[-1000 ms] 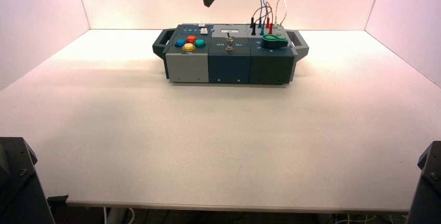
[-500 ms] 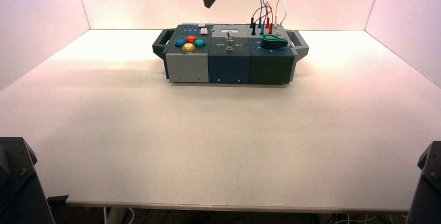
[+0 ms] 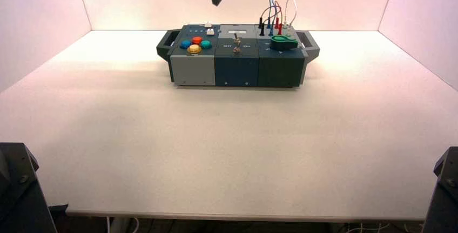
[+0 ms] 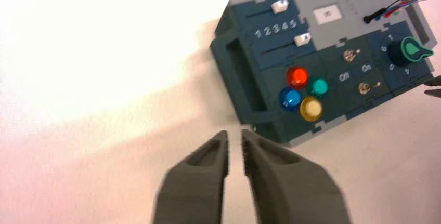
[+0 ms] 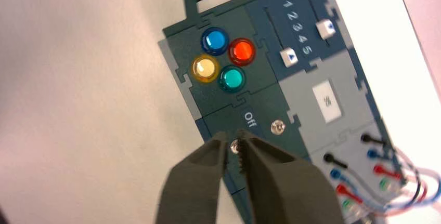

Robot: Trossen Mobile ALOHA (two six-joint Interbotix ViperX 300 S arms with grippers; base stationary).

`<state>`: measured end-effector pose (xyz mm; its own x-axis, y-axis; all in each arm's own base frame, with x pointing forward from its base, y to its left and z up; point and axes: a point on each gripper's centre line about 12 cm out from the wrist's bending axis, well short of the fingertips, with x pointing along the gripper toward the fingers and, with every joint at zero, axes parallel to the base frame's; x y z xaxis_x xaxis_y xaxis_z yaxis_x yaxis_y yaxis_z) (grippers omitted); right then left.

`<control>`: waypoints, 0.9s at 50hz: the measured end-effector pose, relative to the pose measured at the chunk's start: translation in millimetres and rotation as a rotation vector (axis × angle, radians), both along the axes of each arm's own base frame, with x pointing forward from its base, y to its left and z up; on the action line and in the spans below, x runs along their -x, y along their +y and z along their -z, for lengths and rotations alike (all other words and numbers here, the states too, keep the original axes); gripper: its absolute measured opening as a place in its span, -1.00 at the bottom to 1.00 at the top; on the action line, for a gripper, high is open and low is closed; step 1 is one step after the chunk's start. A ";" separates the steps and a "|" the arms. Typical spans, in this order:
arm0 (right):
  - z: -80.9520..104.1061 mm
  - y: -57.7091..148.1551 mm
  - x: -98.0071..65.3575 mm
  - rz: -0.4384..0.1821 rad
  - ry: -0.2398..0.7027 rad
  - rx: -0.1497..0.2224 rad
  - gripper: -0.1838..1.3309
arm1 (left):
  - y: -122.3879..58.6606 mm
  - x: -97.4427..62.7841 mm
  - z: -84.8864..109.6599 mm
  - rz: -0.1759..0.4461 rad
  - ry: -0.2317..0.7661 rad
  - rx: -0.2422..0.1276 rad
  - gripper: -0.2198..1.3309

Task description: Pull the blue wire.

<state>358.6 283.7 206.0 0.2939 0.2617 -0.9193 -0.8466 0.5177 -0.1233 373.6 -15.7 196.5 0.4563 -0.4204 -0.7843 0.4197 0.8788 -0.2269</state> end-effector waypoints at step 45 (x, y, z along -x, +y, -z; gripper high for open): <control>22.7 -72.5 -29.4 0.624 0.084 -0.173 0.22 | -84.7 19.6 5.6 0.240 0.015 0.001 0.74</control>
<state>388.0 211.2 183.3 0.3672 0.2112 -0.9059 -0.3833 0.9217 0.0595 354.0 -100.4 190.9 0.3312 -0.5166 -0.7895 0.6134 0.7537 -0.2359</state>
